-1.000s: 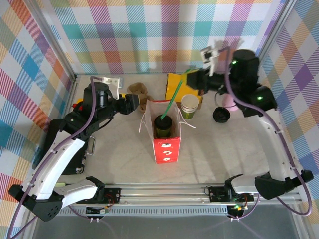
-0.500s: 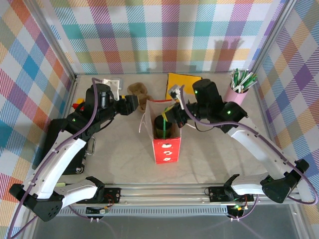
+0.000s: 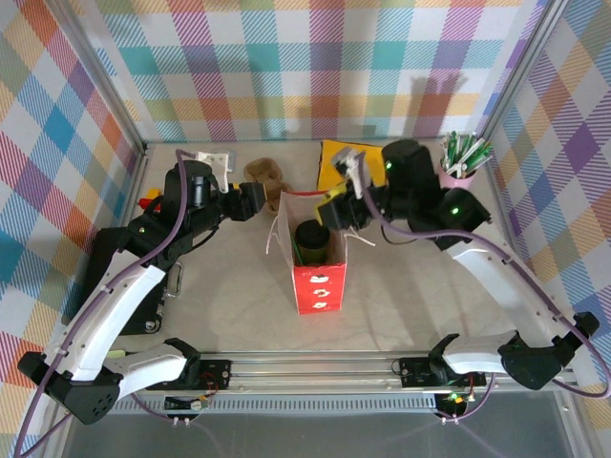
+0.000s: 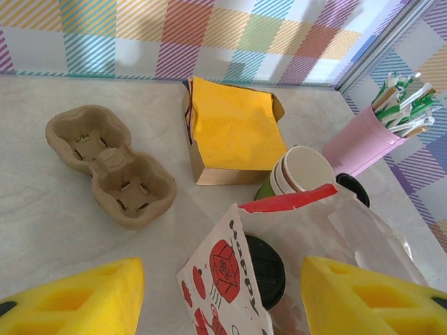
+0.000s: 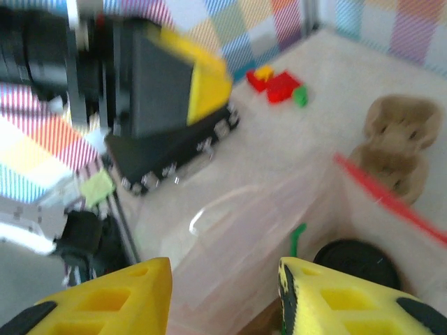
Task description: Pack the takeout coffee
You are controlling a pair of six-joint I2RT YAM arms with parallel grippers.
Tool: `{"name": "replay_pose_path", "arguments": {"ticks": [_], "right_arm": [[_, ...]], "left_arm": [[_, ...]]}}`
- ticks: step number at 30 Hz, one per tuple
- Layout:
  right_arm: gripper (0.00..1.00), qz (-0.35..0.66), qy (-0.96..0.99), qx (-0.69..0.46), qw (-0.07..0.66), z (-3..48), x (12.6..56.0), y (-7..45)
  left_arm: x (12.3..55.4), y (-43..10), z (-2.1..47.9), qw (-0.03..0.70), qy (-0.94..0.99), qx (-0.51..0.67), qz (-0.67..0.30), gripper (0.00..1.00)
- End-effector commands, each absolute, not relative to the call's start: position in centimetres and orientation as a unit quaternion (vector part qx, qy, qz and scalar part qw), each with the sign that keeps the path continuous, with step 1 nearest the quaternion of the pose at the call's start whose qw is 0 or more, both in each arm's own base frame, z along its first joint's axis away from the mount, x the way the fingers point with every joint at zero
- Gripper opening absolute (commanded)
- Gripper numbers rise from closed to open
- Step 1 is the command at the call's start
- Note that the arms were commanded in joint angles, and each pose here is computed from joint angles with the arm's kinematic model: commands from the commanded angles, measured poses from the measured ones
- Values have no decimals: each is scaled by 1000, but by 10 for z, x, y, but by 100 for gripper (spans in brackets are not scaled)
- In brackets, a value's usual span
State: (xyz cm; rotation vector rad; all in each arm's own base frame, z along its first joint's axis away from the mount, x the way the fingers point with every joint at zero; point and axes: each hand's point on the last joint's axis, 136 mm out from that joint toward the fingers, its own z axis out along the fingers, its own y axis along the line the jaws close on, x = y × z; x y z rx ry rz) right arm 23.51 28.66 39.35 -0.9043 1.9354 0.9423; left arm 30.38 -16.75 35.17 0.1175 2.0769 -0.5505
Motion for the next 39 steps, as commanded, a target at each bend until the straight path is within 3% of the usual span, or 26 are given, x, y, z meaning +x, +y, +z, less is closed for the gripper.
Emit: {"name": "replay_pose_path", "arguments": {"ticks": [1, 8, 18, 28, 39], "right_arm": [[46, 403, 782, -306, 364, 413, 250, 274], [54, 407, 826, -169, 350, 423, 326, 231], [60, 368, 867, -23, 335, 367, 452, 172], [60, 180, 918, 24, 353, 274, 554, 127], [63, 87, 931, -20, 354, 186, 607, 140]], "left_arm": [[302, -168, 352, 466, 852, 44, -235, 60], [297, -169, 353, 464, 851, 43, -244, 60], [291, -170, 351, 457, 852, 43, -252, 59], [286, -170, 348, 456, 853, 40, -249, 59], [285, -170, 348, 453, 857, 42, -242, 58]]}}
